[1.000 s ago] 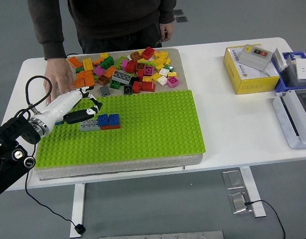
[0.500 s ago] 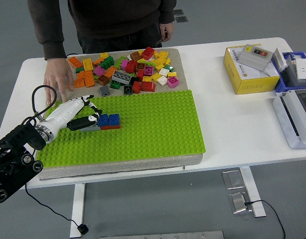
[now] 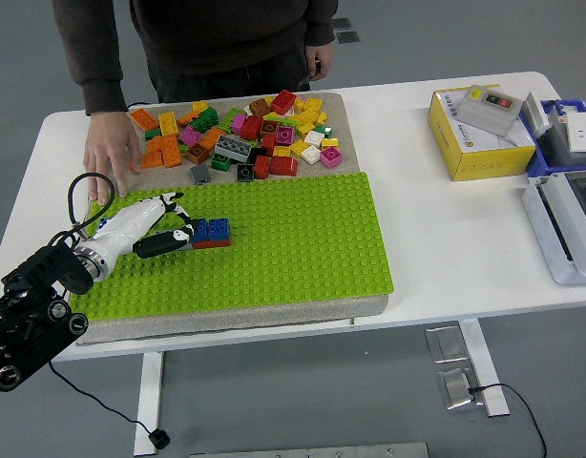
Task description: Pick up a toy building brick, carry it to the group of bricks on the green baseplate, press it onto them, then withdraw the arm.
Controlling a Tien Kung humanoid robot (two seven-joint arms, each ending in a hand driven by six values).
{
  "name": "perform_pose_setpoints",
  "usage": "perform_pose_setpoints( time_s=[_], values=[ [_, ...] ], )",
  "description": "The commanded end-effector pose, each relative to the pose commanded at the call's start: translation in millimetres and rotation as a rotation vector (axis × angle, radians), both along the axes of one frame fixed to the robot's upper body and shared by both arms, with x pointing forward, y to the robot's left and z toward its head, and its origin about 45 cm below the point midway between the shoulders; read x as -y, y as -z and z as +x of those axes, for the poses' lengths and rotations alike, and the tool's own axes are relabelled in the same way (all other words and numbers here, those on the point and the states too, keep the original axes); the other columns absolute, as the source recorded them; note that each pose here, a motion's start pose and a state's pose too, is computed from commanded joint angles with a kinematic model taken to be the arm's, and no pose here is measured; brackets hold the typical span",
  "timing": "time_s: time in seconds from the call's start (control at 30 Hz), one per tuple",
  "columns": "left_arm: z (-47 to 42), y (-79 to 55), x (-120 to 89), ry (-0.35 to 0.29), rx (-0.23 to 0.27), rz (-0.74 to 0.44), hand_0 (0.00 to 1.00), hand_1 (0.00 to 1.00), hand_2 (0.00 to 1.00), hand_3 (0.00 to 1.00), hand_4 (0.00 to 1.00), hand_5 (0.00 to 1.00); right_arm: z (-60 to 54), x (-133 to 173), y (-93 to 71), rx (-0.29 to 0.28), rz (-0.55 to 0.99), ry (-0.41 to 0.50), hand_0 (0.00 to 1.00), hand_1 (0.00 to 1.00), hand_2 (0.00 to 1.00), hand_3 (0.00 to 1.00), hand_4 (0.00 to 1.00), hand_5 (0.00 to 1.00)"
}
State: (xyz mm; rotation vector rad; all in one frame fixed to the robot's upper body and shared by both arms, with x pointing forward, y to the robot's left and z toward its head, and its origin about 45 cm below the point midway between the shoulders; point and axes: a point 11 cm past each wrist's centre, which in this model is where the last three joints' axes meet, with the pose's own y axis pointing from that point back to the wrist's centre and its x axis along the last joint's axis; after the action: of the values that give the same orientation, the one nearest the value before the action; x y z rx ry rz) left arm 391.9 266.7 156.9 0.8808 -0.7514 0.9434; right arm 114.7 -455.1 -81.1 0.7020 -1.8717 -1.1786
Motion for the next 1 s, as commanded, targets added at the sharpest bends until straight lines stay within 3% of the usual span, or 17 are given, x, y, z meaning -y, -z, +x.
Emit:
perform_pose_setpoints(
  time_s=[1.0],
  values=[
    [-1.6,11.3,9,-0.012,-0.008,0.011,0.998,0.998,0.998,0.630,0.532,0.888,0.7,-3,1.1,0.002,0.007,0.001,0.643,0.567,0.670,0.663,0.513,0.998]
  ],
)
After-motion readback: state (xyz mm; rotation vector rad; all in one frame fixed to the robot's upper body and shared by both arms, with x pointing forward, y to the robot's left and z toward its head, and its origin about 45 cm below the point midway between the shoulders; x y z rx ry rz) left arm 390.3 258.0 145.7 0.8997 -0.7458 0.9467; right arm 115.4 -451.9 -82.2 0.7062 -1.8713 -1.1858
